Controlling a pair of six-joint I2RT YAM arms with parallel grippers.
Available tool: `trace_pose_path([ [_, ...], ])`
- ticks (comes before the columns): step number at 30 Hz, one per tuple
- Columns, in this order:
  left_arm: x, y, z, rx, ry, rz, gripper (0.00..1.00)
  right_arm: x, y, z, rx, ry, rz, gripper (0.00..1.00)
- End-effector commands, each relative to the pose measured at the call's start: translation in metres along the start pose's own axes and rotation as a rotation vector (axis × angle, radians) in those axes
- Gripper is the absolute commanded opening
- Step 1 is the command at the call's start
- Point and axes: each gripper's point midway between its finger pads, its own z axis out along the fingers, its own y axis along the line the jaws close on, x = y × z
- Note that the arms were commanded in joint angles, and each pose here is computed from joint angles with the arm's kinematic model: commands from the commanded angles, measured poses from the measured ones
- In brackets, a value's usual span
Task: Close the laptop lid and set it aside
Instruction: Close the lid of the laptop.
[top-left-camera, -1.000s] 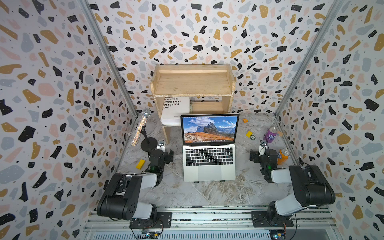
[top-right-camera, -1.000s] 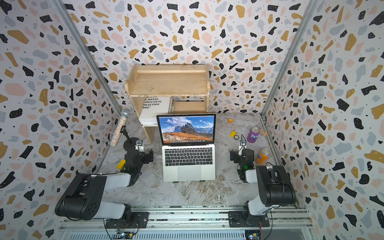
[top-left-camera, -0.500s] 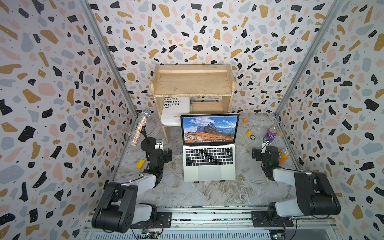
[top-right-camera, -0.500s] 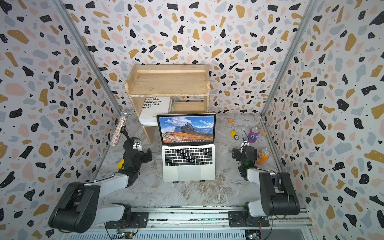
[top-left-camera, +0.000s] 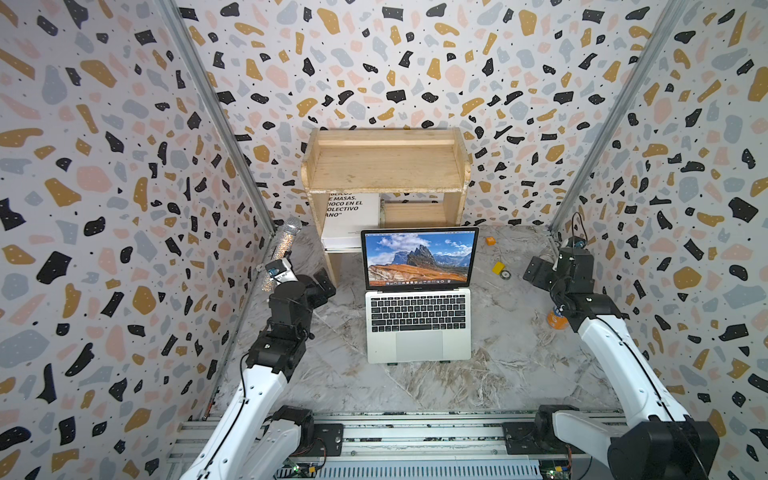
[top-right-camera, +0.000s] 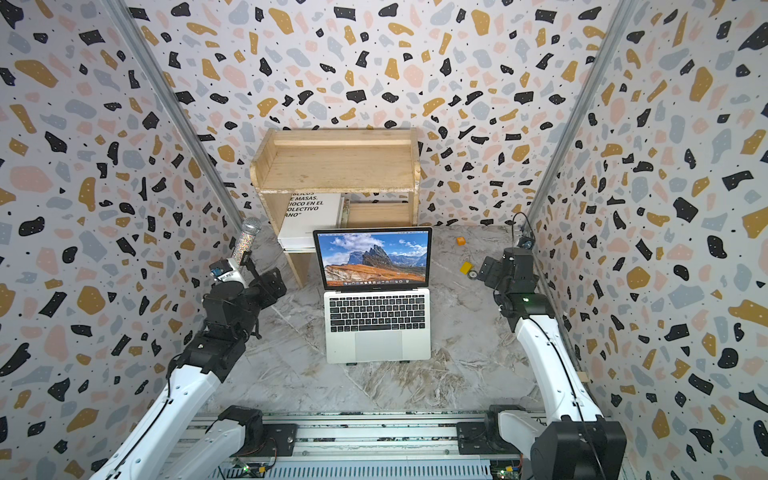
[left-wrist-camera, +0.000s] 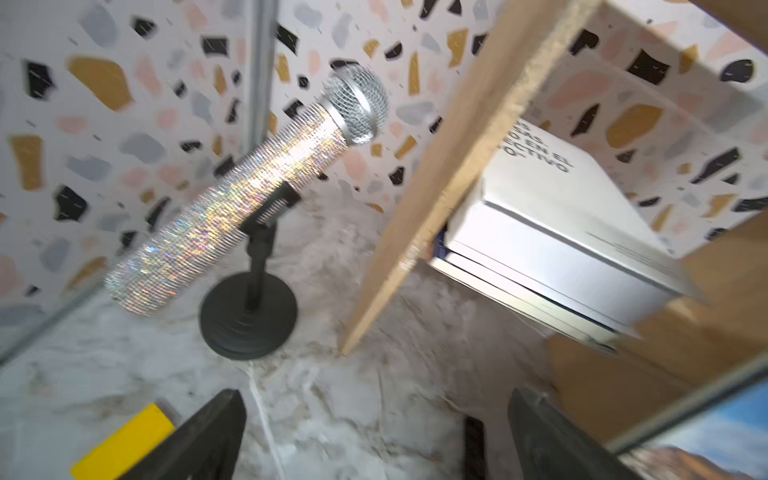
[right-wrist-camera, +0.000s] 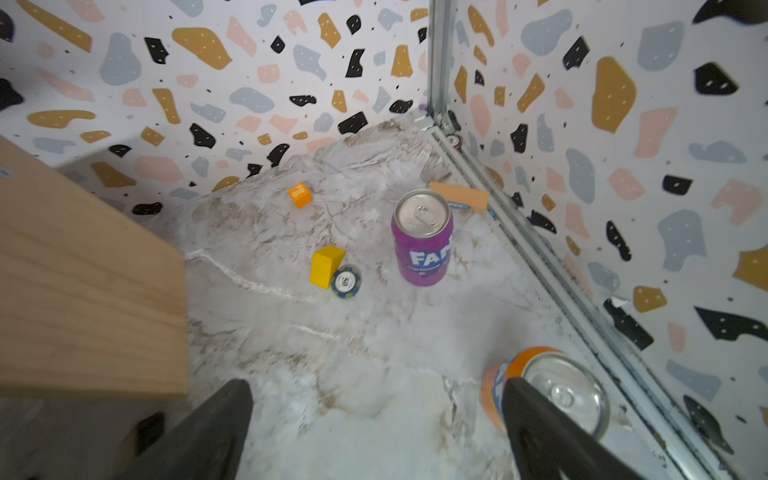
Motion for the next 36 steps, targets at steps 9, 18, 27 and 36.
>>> trace_pose_path([
  [9, -0.05, -0.087, -0.046, 0.197, 0.302, -0.07, 1.0, -0.041, 0.106, -0.068, -0.485, 0.263, 0.325, 0.79],
  [18, -0.053, -0.121, -0.016, 0.264, 0.412, -0.171, 1.0, -0.066, 0.161, -0.076, -0.586, 0.335, 0.305, 0.74],
  [27, -0.057, -0.134, 0.009, 0.284, 0.418, -0.243, 1.0, -0.06, 0.192, -0.062, -0.592, 0.378, 0.26, 0.74],
  [36, -0.053, -0.142, 0.026, 0.298, 0.443, -0.259, 0.98, -0.058, 0.212, -0.056, -0.584, 0.386, 0.211, 0.71],
])
